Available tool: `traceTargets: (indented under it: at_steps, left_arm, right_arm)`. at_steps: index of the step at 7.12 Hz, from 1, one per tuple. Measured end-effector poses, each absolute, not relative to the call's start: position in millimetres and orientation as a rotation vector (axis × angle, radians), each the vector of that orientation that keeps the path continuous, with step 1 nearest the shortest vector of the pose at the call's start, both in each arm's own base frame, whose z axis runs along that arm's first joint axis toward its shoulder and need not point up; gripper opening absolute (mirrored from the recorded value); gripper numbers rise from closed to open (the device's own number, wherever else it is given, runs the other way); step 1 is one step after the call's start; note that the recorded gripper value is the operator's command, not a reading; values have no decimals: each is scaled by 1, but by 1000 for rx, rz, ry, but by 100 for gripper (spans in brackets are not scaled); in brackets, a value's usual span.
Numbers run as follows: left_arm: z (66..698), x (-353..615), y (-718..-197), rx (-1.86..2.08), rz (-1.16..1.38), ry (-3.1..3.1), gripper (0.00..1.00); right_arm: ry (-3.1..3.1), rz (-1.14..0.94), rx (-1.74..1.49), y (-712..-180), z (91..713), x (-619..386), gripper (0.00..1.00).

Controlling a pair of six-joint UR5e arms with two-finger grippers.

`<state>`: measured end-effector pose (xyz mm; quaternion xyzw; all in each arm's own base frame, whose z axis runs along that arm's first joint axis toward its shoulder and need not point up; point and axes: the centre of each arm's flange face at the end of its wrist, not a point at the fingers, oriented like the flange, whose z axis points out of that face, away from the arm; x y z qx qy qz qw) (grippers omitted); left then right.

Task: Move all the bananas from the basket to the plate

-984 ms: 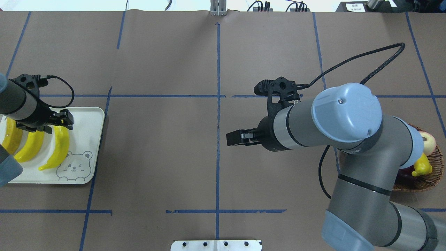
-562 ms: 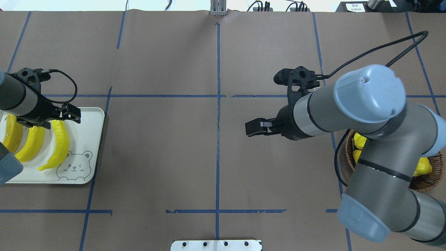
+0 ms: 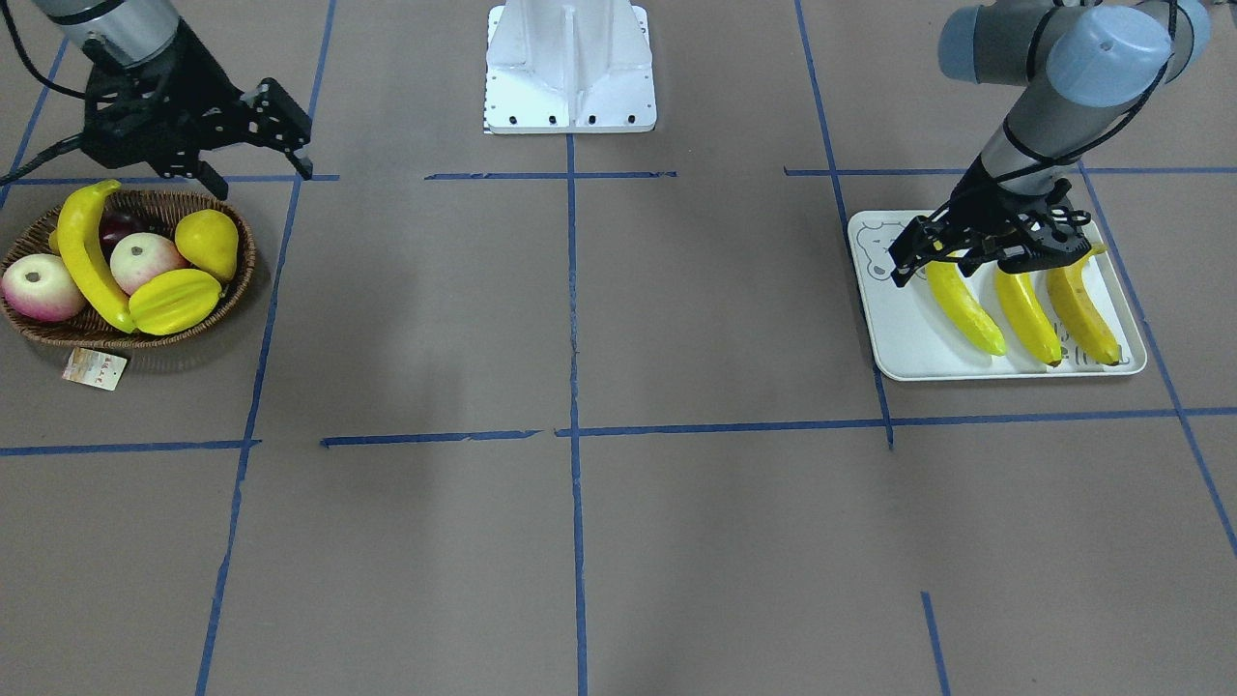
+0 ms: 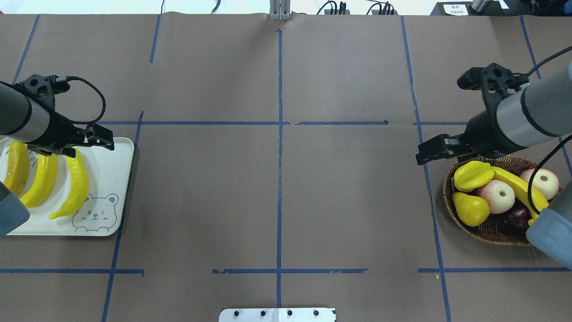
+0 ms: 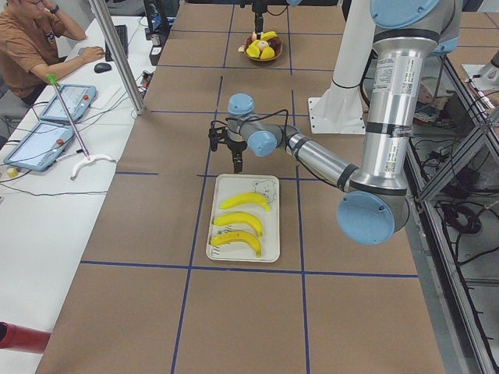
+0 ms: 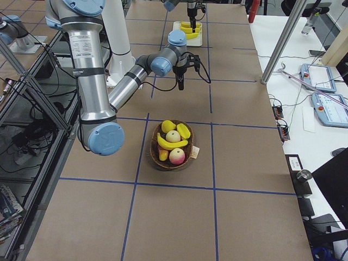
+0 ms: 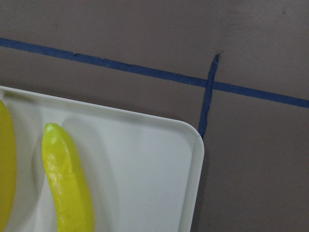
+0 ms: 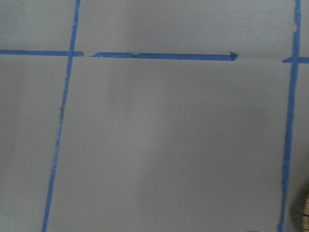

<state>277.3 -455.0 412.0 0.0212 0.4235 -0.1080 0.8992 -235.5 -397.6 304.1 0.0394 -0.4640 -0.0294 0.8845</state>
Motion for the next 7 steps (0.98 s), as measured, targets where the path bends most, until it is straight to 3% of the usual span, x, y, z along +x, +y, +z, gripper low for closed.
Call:
traceTargets:
  at_steps: [4, 7]
  left_arm:
    - [400, 276, -454, 39, -264, 895, 100]
    - [393, 274, -453, 43, -269, 905, 100]
  right_arm:
    - [-1013, 55, -151, -421, 441, -125, 100]
    - [-980, 36, -196, -412, 510, -106, 100]
